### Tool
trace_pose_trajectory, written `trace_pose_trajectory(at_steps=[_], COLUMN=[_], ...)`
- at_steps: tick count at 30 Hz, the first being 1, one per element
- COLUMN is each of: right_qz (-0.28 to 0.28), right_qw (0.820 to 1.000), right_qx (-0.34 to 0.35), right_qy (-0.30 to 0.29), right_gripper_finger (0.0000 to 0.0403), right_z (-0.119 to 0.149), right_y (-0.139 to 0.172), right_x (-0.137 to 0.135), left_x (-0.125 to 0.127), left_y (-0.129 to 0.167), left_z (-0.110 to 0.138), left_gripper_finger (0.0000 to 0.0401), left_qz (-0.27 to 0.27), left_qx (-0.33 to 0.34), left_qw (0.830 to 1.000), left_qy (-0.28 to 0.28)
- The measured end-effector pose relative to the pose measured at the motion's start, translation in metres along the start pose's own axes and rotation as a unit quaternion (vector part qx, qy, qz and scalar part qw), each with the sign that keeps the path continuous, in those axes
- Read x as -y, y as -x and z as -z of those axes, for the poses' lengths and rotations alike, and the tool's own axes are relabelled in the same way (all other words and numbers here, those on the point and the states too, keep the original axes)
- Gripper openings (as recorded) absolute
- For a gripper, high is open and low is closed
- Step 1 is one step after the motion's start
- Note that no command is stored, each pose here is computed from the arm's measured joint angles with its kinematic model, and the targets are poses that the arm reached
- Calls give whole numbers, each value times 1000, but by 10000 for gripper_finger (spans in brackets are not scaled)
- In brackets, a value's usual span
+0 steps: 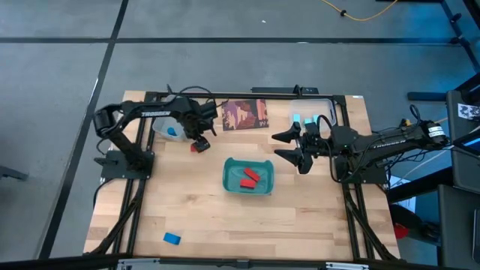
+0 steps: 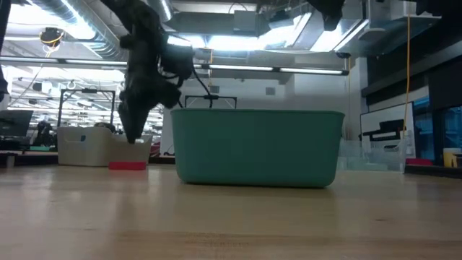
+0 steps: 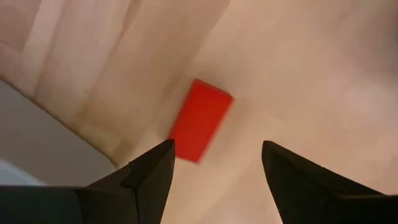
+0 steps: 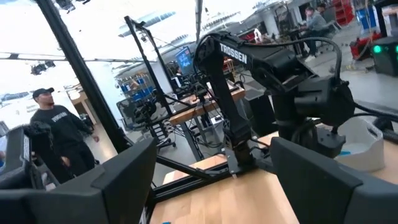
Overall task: Sort & place blocks by color
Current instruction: Put the square orange block into the blue green bin
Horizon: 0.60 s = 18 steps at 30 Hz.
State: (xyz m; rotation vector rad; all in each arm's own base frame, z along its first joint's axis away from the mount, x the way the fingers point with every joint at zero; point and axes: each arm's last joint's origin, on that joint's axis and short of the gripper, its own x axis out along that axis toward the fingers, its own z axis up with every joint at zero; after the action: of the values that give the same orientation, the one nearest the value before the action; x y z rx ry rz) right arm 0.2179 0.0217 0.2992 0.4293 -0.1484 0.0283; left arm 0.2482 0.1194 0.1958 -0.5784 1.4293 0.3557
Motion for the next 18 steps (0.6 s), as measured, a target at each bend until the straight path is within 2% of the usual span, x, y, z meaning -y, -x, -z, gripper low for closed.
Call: trace_pose_trajectory(at_steps=[7,18], right_qz=[6,20], right_qw=[1000,1000], right_qx=[-7,-5], right_qy=[-11,-13], right_gripper_finger=[318,318], right_z=[1,2], right_y=[0,0], right_x=[1,2], left_x=[-5,-7], left_y=[-26,-44], left_z=[3,-2], left_gripper_finger=[234,234], left_qz=[-15,-15], left_qx=[-4,-28], left_qw=[999,995], left_qy=[-43,-96])
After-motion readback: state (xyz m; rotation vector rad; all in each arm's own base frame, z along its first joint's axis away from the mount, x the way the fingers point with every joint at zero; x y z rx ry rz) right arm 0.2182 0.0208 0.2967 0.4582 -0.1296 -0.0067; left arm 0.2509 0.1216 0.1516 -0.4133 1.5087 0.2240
